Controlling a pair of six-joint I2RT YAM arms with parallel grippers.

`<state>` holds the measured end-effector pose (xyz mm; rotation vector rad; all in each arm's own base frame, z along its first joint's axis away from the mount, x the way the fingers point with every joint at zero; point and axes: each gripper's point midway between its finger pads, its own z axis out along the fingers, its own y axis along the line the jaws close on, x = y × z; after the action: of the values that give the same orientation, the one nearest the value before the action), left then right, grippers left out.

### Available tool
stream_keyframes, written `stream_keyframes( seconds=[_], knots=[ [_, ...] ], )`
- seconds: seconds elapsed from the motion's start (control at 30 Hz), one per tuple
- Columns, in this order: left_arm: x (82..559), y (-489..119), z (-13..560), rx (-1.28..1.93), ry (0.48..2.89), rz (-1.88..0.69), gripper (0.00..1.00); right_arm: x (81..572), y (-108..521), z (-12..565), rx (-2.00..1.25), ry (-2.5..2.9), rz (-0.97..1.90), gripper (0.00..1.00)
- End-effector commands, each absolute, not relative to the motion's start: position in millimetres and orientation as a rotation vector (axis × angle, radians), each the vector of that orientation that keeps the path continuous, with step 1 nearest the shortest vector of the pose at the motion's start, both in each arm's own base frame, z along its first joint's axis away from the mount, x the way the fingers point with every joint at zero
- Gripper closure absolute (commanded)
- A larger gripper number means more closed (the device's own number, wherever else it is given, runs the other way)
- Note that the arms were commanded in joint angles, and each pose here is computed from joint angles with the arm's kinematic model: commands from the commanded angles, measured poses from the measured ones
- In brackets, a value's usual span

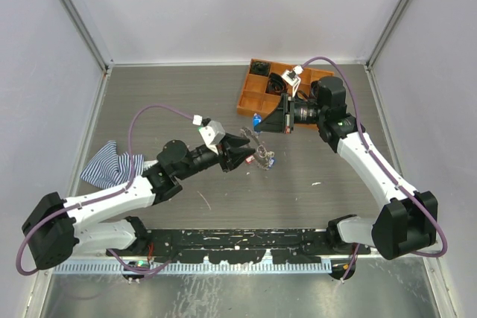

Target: Remove the keys from the keyring

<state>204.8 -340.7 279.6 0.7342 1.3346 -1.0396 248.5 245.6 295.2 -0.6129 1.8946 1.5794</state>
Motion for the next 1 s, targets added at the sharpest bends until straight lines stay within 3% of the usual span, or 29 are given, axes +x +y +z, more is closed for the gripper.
stream_keyframes(
  seconds=[0.0, 0.7, 0.97],
  knots=[
    [214.3, -341.7, 317.9, 0.701, 1.197, -0.948, 0.61, 247.6, 244.8, 313.7, -0.656, 1.806, 1.561, 0.99],
    [226.3, -354.6, 315.0, 0.692, 1.215, -0.887, 0.68, 246.3, 244.8, 312.7, -0.653, 1.806, 1.570, 0.99],
    [232.5, -356.5, 311.5, 0.684, 1.250, -0.859, 0.80, 244.9, 245.4, 314.1, -0.654, 1.803, 1.580, 0.99]
  ],
)
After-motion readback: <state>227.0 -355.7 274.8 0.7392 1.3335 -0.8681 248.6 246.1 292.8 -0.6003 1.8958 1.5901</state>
